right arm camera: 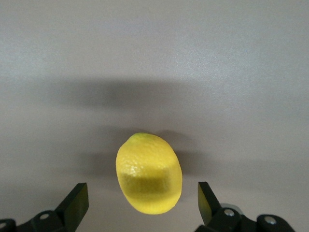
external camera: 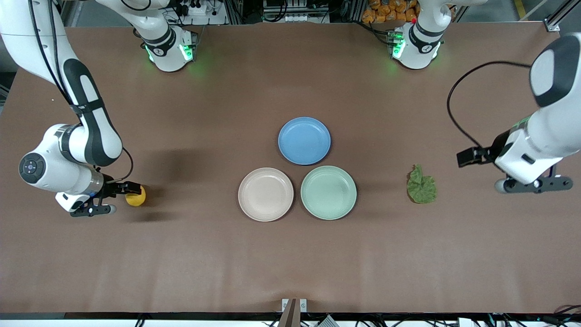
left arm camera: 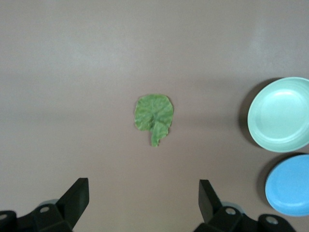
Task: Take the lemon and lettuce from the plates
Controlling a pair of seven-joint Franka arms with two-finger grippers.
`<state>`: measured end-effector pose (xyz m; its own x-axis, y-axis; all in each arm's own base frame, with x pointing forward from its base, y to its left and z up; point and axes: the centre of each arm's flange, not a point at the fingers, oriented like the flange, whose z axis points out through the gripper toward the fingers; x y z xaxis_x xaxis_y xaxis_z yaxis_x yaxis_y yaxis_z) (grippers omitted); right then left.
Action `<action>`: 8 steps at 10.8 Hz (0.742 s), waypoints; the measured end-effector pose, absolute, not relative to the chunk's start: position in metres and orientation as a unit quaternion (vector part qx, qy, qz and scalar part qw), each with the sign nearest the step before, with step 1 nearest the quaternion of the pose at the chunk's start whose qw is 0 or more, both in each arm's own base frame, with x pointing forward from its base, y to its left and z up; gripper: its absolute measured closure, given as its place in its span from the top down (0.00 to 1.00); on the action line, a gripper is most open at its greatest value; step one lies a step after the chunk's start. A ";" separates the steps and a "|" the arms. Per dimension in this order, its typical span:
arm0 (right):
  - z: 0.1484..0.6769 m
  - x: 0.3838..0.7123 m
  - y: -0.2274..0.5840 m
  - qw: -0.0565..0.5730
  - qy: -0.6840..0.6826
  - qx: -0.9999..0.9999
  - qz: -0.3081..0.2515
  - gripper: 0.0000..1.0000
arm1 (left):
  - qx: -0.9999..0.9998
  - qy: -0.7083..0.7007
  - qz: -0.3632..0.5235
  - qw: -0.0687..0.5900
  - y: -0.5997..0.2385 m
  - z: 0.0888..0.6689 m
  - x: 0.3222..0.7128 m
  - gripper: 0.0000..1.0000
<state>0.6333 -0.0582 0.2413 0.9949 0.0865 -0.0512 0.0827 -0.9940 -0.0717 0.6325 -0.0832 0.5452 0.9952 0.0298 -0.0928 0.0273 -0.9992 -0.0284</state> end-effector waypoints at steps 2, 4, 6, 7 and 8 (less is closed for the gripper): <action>0.253 0.632 -0.058 0.037 -0.043 -0.998 0.032 1.00 | -0.999 -0.015 0.038 0.012 -0.078 0.572 0.620 1.00; 0.272 0.629 -0.056 0.037 -0.045 -0.998 0.027 1.00 | -1.000 -0.007 0.028 0.008 -0.059 0.603 0.604 1.00; 0.308 0.617 -0.054 0.035 -0.046 -0.998 0.007 1.00 | -1.000 -0.004 0.023 0.005 -0.040 0.633 0.584 1.00; 0.335 0.607 -0.055 0.034 -0.046 -0.998 -0.007 1.00 | -1.000 -0.004 0.019 0.004 -0.039 0.641 0.578 1.00; 0.366 0.594 -0.058 0.032 -0.043 -0.998 -0.024 1.00 | -1.000 -0.001 0.016 0.004 -0.042 0.645 0.575 1.00</action>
